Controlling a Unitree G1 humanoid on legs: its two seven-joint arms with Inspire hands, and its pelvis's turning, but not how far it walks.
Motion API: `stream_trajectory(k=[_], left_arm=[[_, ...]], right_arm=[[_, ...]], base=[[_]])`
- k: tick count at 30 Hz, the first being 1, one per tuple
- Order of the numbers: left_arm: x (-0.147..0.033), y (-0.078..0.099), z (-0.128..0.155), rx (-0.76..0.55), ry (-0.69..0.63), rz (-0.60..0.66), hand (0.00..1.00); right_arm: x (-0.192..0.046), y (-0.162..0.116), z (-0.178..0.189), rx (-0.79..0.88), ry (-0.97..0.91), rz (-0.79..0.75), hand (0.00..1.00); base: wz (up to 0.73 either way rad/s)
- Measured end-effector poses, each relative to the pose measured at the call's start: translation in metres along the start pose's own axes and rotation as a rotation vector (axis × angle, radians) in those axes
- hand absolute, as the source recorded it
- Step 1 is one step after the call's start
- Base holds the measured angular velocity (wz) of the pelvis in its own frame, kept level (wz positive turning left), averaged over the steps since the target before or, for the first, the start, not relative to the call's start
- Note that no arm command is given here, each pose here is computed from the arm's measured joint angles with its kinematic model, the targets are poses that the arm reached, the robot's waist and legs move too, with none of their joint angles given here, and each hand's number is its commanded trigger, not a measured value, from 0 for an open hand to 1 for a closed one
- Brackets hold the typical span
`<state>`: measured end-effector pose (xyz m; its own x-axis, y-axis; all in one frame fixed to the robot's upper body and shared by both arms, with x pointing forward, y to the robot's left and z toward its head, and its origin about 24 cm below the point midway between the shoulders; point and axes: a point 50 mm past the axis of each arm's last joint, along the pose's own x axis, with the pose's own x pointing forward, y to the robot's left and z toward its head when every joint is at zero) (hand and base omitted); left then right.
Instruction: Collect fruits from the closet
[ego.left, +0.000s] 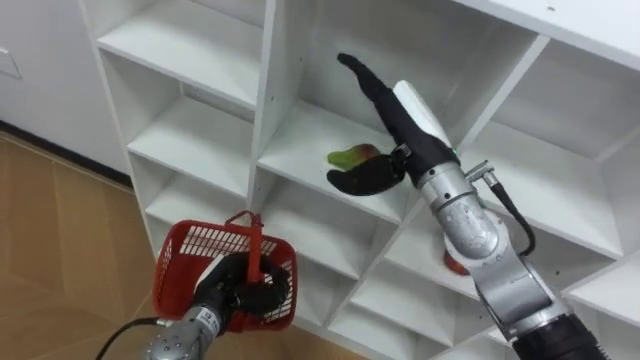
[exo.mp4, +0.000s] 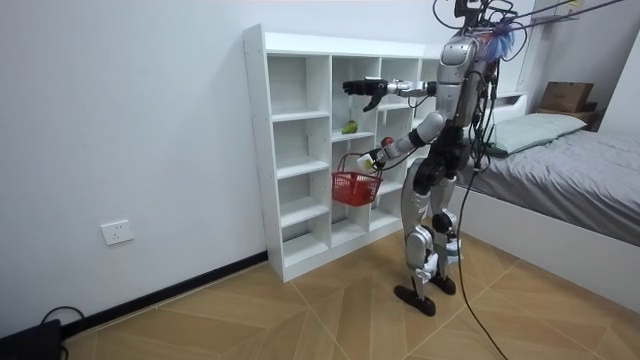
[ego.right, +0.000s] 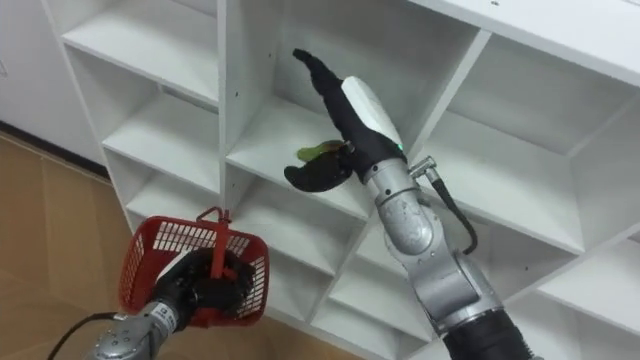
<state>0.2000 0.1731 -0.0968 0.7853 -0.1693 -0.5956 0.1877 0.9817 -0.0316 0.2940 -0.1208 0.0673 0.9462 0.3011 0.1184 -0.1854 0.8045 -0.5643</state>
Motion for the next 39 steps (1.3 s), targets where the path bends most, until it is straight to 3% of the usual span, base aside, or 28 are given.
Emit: stream_trajectory(k=[8, 15, 39], left_arm=[[0.000, 0.004, 0.014, 0.008, -0.040, 0.002, 1.00], [0.000, 0.005, 0.014, 0.020, -0.008, -0.007, 1.00], [0.000, 0.003, -0.002, 0.005, 0.086, -0.013, 1.00]], right_arm=[[0.010, -0.022, -0.025, 0.040, 0.126, -0.079, 0.00], [0.026, -0.042, -0.018, 0.097, 0.125, -0.147, 0.00], [0.029, -0.040, -0.056, 0.173, 0.331, -0.134, 0.00]], base=[[0.10], [0.02], [0.02]])
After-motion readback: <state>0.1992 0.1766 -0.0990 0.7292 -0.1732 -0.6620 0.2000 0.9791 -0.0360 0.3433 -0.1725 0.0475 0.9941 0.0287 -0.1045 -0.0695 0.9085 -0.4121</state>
